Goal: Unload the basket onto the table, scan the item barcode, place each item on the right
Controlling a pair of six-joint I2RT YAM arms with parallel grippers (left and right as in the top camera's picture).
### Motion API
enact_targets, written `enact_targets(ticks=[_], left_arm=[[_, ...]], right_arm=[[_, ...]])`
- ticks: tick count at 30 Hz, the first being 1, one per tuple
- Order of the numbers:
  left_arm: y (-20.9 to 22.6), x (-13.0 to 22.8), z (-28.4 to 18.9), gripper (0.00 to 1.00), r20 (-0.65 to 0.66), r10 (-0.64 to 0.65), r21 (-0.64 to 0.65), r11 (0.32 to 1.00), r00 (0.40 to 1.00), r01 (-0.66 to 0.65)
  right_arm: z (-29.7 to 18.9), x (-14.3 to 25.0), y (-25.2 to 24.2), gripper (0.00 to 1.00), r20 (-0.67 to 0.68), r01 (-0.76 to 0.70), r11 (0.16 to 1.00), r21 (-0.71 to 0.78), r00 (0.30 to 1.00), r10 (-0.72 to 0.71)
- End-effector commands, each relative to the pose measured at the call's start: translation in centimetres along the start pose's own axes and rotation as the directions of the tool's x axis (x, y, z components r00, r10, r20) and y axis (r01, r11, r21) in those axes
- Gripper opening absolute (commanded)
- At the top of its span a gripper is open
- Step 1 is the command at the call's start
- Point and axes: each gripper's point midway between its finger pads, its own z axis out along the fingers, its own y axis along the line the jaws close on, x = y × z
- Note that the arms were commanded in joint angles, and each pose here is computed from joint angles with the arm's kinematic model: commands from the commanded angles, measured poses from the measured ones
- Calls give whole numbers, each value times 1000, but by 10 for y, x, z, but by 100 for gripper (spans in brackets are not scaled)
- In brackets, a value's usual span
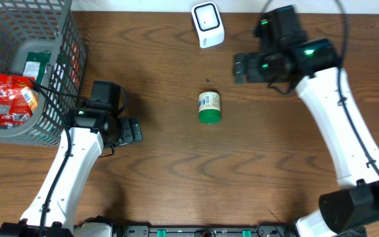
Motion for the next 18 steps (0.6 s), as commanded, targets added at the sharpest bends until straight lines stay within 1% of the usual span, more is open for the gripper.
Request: enact_targets(ticks=[1,3,5,7,8,9,10,12,13,14,16,18], left_arm=[[-3,-17,-5,99,58,0,11,1000,998,0],[-8,-31,-6,99,117,-15,35,999,993,11],[-17,-32,-6,100,112,-60,84,995,992,51],[-22,-33,-7,100,111,-65,116,992,992,52],[-24,-33,-8,93,111,-65,127,991,992,50],[-34,-33,-9,75,101,-63,179,983,993,44],[-40,-32,-11,63,93,-60,218,975,994,39],[-53,-31,-18,48,74,-59,285,958,996,36],[-53,-33,-23,43,68,-77,288,956,995,54],[-54,-37,-33,41,68,-93,291,954,993,70],[-56,-49,-59,41,95,-97,295,953,991,65],[-54,-65,-96,41,151,-104,288,956,983,57]], right_arm=[[-5,-8,-30,99,5,-58,998,18,998,58],[-7,-8,-45,99,1,-91,995,35,996,91],[-8,-9,-56,99,2,-116,992,47,993,116],[-9,-10,-62,99,6,-128,990,53,992,128],[-9,-10,-64,99,7,-132,990,55,991,132],[-9,-10,-64,99,8,-133,990,56,991,133],[-9,-10,-64,99,8,-134,989,56,991,134],[-9,-10,-65,99,8,-134,989,56,991,134],[-9,-10,-64,99,8,-133,989,56,991,133],[-9,-10,-64,99,8,-133,990,56,991,133],[-9,-10,-63,99,7,-131,990,55,991,131],[-9,-10,-63,99,7,-130,990,54,991,130]])
